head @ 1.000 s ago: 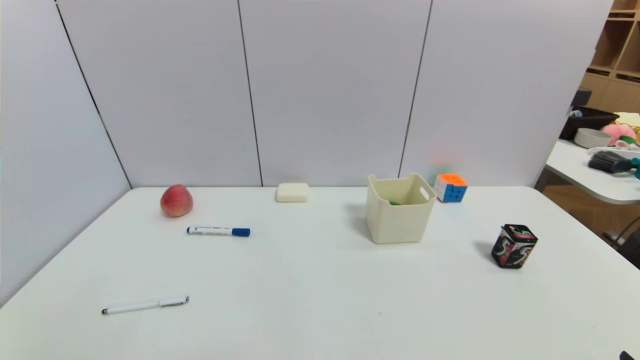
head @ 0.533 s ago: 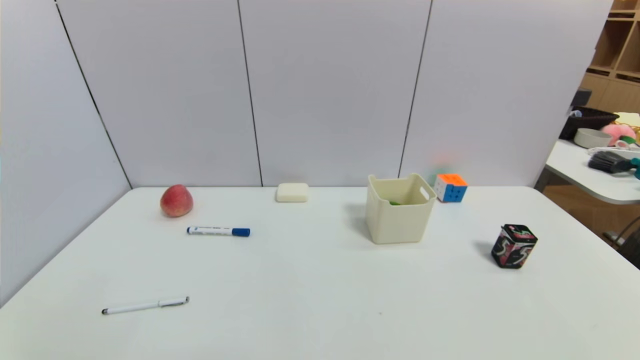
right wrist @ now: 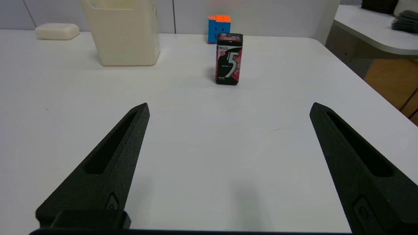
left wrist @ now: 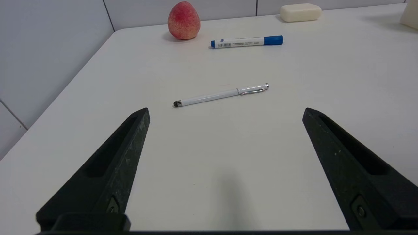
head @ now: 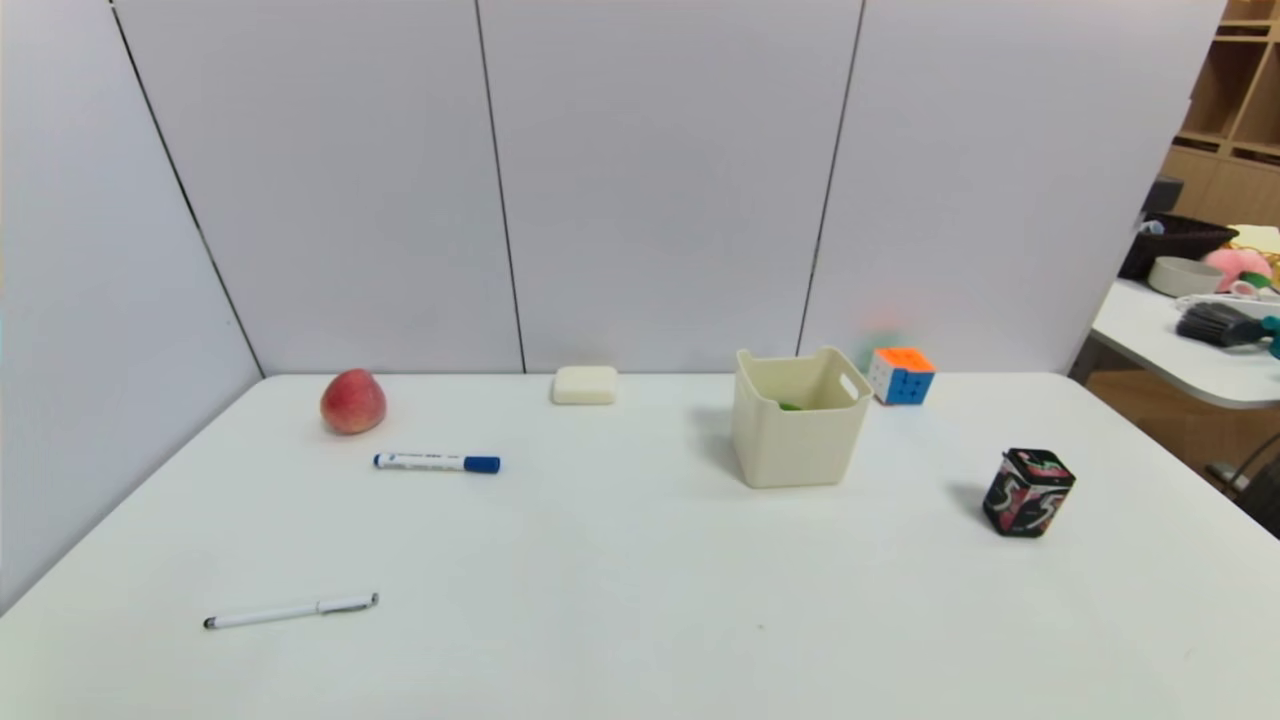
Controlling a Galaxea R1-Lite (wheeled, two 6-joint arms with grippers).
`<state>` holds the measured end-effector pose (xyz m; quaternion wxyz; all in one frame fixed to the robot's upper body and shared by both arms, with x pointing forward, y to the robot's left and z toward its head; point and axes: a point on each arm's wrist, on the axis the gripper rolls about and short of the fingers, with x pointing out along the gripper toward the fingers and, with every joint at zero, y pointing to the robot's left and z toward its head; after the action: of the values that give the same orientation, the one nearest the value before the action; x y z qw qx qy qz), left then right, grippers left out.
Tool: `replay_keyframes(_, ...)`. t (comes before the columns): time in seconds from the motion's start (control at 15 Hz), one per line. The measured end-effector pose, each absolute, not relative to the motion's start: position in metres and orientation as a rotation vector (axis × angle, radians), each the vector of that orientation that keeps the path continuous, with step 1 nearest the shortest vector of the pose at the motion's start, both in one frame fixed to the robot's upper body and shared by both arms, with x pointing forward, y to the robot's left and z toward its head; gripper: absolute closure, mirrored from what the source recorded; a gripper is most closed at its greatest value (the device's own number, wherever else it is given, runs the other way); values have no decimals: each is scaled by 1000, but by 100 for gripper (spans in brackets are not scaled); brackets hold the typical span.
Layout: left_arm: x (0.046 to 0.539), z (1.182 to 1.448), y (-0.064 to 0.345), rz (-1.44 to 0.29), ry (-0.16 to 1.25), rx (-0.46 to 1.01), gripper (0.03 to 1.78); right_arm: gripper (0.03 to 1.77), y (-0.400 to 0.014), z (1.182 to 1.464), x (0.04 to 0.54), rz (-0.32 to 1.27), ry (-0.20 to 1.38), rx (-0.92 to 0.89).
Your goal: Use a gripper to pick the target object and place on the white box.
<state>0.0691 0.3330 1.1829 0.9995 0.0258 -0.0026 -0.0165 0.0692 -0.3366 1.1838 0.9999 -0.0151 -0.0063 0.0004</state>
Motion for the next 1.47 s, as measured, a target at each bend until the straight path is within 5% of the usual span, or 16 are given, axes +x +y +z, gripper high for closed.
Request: replay_keyframes(1.47, 69, 1183, 333, -33, -5, 52, 12, 11, -337, 1184, 69, -1, -15, -25)
